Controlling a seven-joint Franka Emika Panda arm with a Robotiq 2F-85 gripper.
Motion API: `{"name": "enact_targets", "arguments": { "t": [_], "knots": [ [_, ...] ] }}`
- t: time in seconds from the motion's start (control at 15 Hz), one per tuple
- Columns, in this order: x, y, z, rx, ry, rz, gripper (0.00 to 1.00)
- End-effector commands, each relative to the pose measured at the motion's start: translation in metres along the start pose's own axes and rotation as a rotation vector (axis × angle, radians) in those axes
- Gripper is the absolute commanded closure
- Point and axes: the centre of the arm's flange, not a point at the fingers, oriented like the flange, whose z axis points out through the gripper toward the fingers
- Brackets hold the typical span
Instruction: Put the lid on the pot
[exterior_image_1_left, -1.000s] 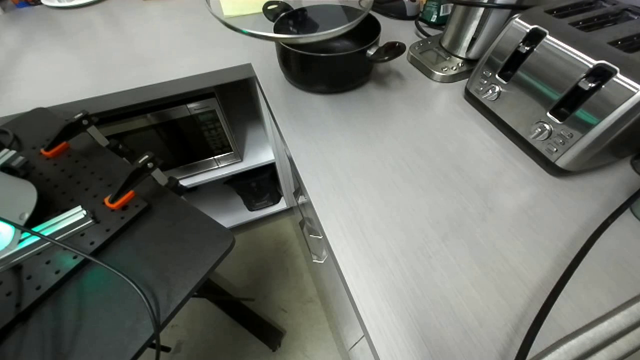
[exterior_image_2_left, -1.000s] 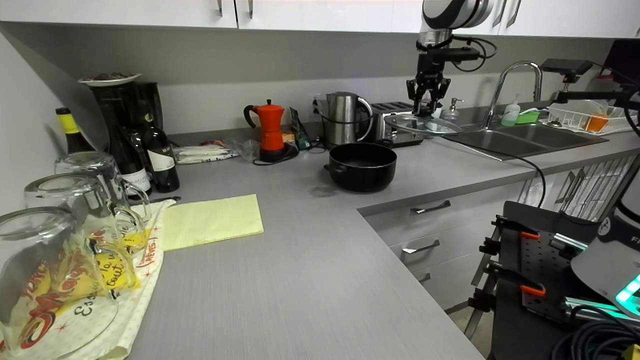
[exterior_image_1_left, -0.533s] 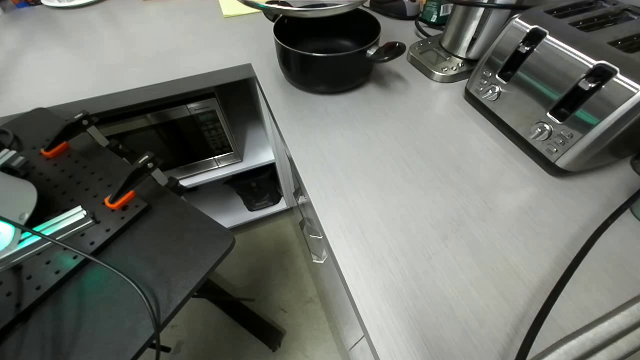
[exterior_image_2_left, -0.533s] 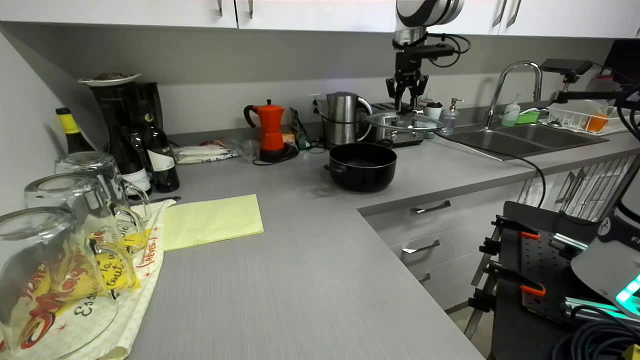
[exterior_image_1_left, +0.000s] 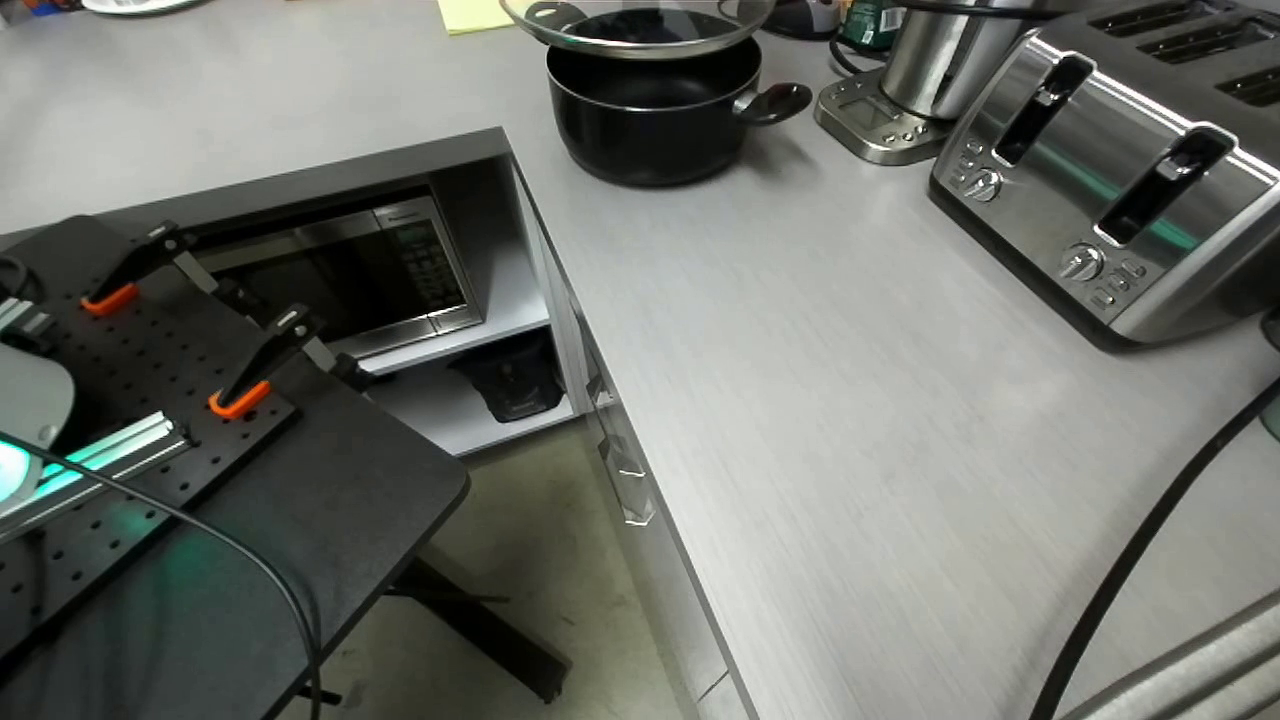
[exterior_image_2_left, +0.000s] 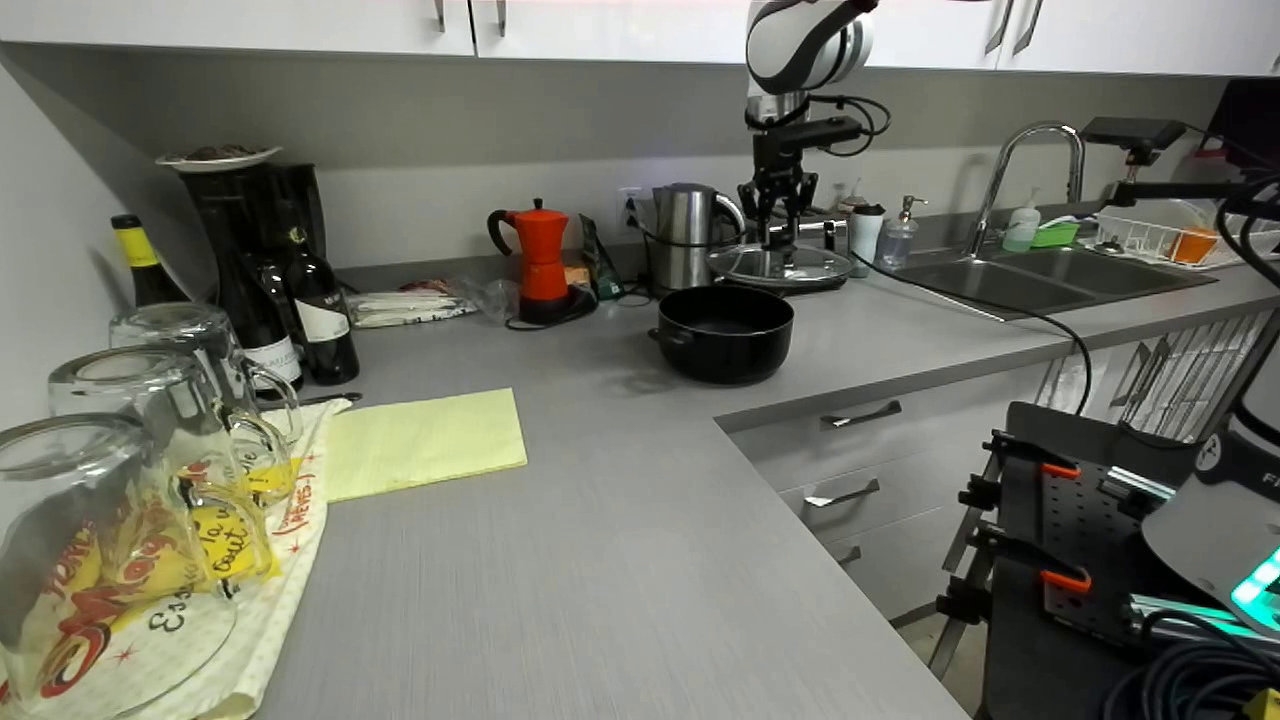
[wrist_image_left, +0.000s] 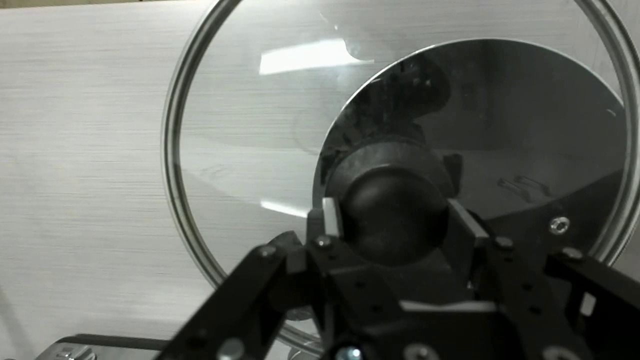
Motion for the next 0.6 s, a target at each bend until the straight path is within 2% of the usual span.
{"name": "enact_targets", "arguments": {
  "t": [0.0, 0.53],
  "knots": [
    [0.020, -0.020, -0.004, -0.024, 0.036, -0.016, 0.75],
    [0.034, -0.049, 0.008, -0.024, 0.080, -0.036, 0.75]
  ]
}}
